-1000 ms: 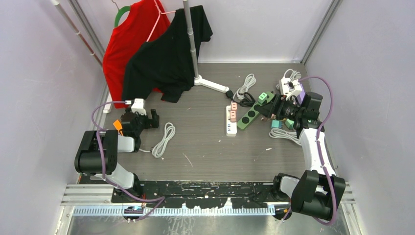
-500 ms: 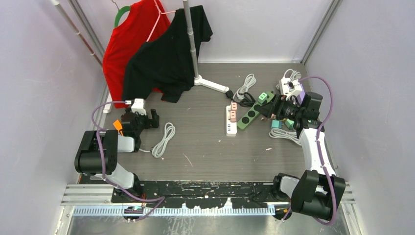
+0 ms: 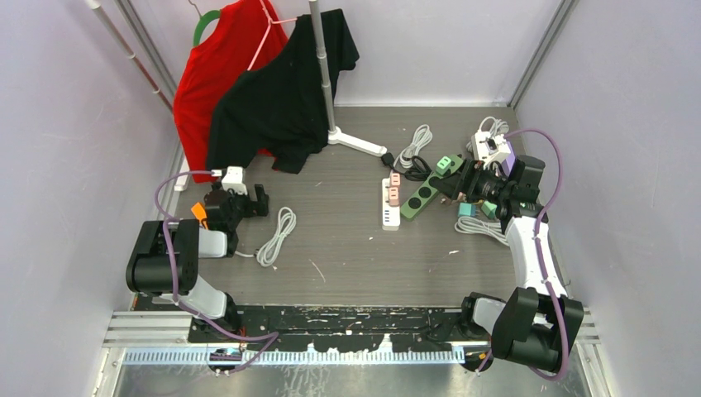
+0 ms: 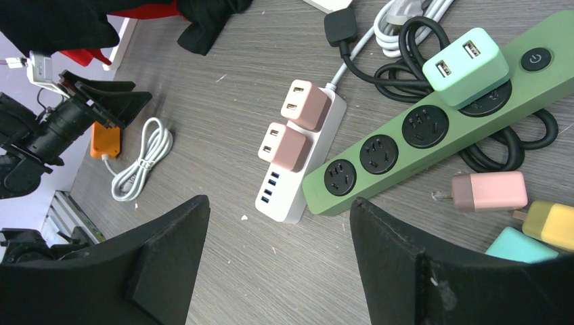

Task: Pull the plug off the socket
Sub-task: Move the socket to the center of the board.

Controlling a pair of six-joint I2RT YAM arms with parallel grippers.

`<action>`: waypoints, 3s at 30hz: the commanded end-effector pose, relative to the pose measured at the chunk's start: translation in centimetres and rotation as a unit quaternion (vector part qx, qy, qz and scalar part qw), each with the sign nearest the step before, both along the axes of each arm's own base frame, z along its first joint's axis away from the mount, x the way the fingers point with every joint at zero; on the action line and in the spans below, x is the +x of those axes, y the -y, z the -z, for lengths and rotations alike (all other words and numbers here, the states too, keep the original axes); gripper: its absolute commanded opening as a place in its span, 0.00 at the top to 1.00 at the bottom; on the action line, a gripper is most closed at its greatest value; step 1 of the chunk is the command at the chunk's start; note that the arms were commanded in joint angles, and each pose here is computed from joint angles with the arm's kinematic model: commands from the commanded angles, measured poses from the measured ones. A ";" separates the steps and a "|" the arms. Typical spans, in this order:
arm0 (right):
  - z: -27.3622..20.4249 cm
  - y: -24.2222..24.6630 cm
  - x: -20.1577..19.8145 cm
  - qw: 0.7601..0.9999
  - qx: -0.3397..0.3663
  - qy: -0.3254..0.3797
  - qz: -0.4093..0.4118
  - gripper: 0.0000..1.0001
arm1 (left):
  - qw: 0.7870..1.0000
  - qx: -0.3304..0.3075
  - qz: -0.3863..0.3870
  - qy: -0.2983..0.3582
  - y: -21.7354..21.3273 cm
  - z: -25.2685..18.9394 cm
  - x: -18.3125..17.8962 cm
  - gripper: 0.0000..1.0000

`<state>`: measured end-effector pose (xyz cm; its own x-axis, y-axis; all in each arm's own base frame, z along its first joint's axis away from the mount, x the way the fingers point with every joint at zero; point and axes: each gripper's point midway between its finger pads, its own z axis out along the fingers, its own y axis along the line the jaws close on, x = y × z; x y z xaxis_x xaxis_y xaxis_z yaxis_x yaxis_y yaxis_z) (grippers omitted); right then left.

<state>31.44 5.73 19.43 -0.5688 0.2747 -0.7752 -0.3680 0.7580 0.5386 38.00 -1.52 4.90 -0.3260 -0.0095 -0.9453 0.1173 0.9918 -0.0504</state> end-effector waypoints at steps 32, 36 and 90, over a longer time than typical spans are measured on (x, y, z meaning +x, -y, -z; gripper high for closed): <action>-2.7 0.1 -0.2 0.997 -0.039 0.058 -0.022 0.19 | 0.998 0.002 -0.032 0.052 -1.0 -4.7 0.4 0.00; -2.7 -0.1 -0.5 0.996 -0.050 0.064 -0.040 0.19 | 0.998 0.014 -0.014 0.064 -0.4 -9.5 -1.0 0.00; 14.9 -15.0 3.4 0.941 -0.292 -0.149 -0.088 0.56 | 0.914 -0.378 0.145 -0.032 14.1 -12.0 -14.1 0.04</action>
<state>36.82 18.50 3.89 -0.7912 -0.1713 -0.5871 -0.2594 0.9634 0.0684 23.97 -14.37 13.48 -0.5519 -0.5414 -0.6343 0.1686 0.6725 -0.7206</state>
